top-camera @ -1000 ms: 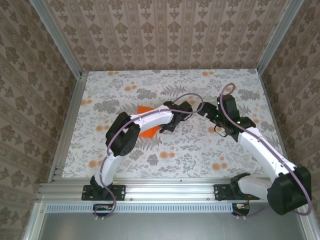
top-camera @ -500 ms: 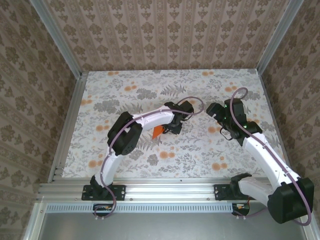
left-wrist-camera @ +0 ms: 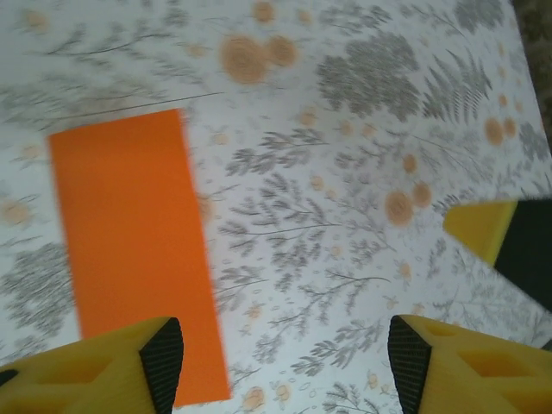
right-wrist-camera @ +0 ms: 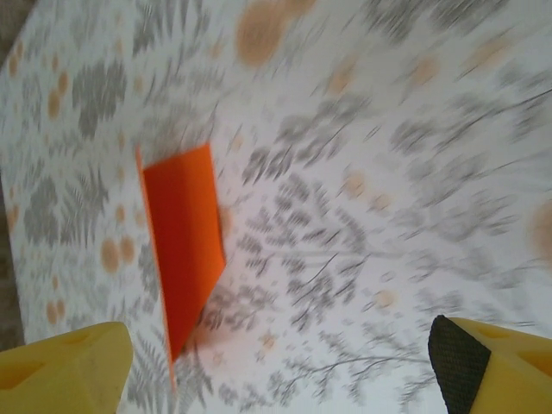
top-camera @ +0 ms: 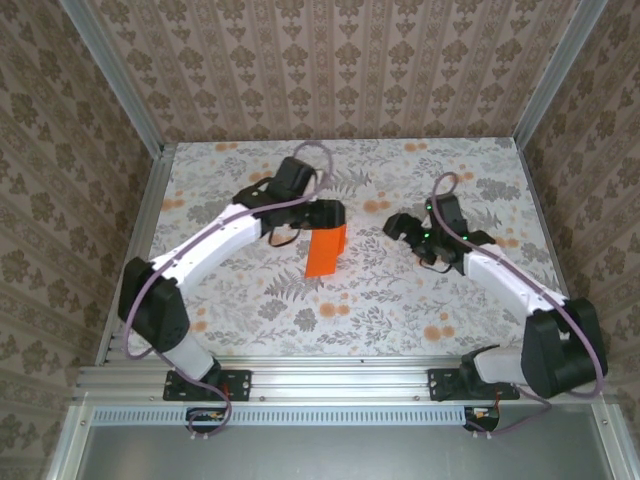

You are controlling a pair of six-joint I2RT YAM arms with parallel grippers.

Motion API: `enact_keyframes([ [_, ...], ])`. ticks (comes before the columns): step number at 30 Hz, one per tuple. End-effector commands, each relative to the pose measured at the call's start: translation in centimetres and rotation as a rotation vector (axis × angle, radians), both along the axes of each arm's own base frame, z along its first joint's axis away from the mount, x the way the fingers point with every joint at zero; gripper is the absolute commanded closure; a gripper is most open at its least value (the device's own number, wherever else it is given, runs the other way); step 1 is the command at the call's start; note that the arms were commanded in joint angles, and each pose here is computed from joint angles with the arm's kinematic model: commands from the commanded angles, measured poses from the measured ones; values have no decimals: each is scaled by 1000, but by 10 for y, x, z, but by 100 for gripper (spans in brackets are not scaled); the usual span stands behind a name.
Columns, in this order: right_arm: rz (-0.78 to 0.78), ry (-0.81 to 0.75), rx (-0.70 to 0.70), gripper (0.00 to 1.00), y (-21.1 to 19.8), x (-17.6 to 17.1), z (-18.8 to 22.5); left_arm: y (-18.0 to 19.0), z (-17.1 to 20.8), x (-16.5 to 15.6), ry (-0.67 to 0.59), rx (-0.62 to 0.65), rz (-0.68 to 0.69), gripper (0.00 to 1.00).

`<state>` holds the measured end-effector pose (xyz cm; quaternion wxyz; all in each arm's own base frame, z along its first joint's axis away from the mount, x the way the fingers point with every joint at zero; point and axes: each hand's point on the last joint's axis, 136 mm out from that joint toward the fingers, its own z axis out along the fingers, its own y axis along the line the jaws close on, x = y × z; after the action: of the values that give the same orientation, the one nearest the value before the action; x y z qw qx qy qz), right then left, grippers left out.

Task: Fold a paper plane with a square sheet of paper (pick it up from the middle)
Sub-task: Turn over the paper at the center of the table, then third fold the triangle at the center of the table.

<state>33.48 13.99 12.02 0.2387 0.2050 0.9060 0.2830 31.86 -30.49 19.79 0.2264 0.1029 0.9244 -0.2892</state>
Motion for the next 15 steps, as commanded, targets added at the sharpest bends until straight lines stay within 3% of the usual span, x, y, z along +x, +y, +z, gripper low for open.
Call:
enact_keyframes([
  [1,168,23,134,8,62,-6,-1,35,-23,3,79,-25,104,28],
  [8,238,151,229,16,134,-29,-38,106,-46,2,108,11,277,18],
  [15,223,173,292,42,160,-37,-52,143,-57,0,108,26,362,7],
])
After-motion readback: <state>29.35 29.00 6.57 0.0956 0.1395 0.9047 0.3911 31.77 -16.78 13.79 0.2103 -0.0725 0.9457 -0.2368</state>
